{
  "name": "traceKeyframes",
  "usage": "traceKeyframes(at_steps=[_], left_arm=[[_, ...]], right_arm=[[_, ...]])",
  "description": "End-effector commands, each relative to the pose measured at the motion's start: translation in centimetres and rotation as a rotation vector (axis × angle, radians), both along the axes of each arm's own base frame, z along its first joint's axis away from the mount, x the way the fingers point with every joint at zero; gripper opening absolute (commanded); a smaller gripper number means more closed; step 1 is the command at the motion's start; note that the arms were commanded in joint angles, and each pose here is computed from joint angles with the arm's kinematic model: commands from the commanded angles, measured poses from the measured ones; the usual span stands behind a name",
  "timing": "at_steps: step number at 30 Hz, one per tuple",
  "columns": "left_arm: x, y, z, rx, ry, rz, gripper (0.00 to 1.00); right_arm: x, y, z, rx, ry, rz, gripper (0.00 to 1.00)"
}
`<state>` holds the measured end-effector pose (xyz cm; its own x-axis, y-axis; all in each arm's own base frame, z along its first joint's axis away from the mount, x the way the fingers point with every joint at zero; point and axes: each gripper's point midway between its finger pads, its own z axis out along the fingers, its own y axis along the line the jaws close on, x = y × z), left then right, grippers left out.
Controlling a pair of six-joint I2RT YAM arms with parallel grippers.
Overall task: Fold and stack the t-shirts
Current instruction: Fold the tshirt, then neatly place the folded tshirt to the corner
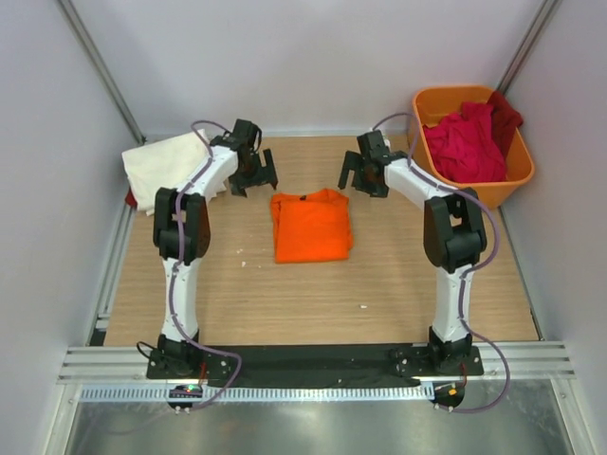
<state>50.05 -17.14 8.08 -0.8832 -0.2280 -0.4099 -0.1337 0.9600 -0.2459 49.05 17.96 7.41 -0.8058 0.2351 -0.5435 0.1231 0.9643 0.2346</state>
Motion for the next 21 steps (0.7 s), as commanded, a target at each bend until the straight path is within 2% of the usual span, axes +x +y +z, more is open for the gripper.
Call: traceKeyframes(at_steps=[1, 2, 4, 5, 6, 8, 11, 13, 17, 21], left_arm=[[-2.6, -0.5, 6.3, -0.062, -0.11, -0.055, 0.93], [-3.2, -0.6, 6.3, -0.08, -0.122, -0.061, 0.92], [-5.4, -1.3, 6.1, -0.147, -0.136, -0.094, 0.83], [-7.3, -1.2, 3.9, -0.164, -0.087, -0.099, 0.81], [-7.1, -1.7, 5.1, -0.203, -0.156, -0.114, 0.8], [-8.7, -2.2, 3.3, -0.248, -0.131, -0.139, 0.8], [-8.9, -3.2, 2.6, -0.293, -0.134, -0.16, 0.81], [-8.8, -3.6, 1.3, -0.283, -0.119, -0.164, 0.82], [-8.6, -3.7, -1.5, -0.274, -0.077, -0.146, 0.85], [-8.2, -4.5, -3.4, -0.288, -0.066, -0.151, 0.88]], right_arm=[[-2.4, -0.7, 6.1, 0.007, -0.144, 0.036, 1.0], [-3.0, -1.0, 6.5, 0.012, -0.152, 0.034, 1.0], [-5.3, -1.4, 7.1, 0.031, -0.15, 0.042, 1.0], [-5.9, -1.3, 7.4, 0.046, -0.155, 0.044, 1.0], [-7.2, -1.6, 6.5, 0.051, -0.134, 0.047, 1.0], [-8.5, -1.4, 8.3, 0.095, -0.176, 0.066, 1.0], [-11.1, -1.2, 8.7, 0.143, -0.163, 0.102, 1.0], [-12.6, -1.1, 8.4, 0.165, -0.148, 0.116, 1.0], [-16.3, -1.1, 11.2, 0.222, -0.218, 0.148, 1.0], [-19.5, -2.0, 12.0, 0.242, -0.243, 0.152, 1.0]])
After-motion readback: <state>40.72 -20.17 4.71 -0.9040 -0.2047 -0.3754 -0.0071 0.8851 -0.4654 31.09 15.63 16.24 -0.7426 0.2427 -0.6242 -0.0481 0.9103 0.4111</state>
